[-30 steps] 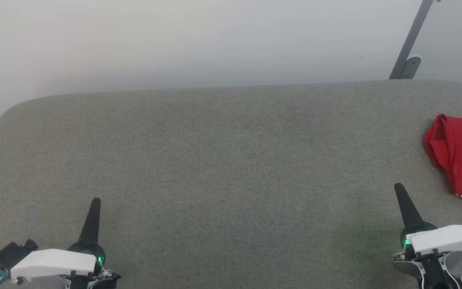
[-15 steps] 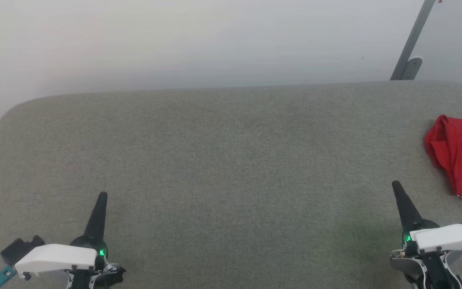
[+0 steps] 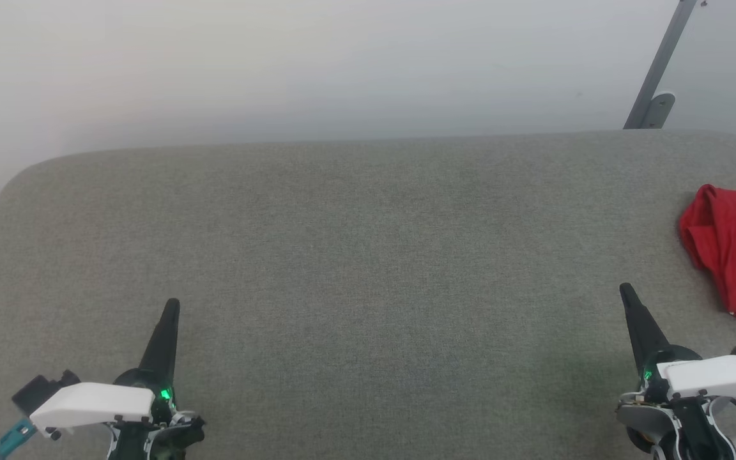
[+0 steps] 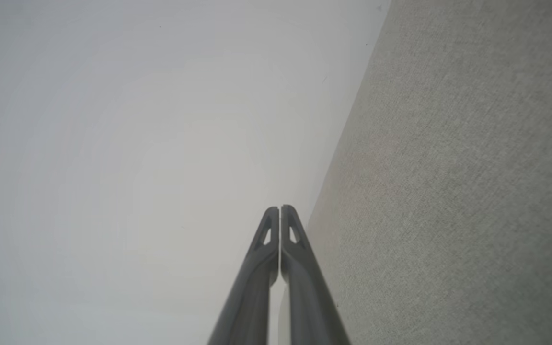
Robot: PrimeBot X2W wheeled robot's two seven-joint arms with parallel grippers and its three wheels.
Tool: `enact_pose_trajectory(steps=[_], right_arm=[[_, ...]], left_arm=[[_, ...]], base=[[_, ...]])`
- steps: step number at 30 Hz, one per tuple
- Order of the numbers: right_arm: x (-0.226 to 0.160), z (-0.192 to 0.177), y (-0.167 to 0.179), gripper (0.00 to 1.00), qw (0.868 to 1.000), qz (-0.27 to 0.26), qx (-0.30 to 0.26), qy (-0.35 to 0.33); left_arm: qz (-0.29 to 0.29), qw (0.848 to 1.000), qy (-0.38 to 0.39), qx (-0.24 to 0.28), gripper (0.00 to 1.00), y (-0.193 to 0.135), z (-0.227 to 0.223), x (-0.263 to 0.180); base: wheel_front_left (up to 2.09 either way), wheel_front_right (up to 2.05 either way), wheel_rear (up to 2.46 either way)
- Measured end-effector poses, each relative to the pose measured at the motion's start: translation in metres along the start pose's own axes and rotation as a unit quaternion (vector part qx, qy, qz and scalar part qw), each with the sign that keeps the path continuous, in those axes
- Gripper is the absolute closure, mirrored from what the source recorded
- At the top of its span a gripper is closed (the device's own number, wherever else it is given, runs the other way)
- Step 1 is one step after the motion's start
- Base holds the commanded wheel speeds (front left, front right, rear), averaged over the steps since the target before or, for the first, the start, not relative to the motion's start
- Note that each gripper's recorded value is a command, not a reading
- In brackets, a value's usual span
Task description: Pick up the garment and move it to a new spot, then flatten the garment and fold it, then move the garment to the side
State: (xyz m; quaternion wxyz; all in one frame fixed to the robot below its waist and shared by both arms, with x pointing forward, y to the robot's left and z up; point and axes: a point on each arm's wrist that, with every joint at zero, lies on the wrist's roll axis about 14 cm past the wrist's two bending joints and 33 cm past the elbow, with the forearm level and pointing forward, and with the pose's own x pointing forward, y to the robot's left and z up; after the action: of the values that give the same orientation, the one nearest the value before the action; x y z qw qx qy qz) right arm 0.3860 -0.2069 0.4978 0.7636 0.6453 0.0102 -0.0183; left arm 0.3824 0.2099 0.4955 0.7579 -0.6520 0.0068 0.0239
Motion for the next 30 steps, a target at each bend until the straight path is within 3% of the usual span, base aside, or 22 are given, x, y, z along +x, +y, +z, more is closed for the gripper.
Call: enact_pose_trajectory(steps=[23,30], right_arm=[[0.0016,-0.0055,0.0079,1.0,0.997,0.016,0.082,0.007],[0.0017,-0.0056,0.0083,1.0,0.996,0.016,0.084,0.006]], left_arm=[[-0.017,0.997,0.012,-0.075,1.0,-0.0102,-0.0081,0.0045],[-0.017,0.997,0.012,-0.076,1.0,-0.0102,-0.0085,0.0044]], base=[[0.0,0.0,0.0],[0.0,0.0,0.0]])
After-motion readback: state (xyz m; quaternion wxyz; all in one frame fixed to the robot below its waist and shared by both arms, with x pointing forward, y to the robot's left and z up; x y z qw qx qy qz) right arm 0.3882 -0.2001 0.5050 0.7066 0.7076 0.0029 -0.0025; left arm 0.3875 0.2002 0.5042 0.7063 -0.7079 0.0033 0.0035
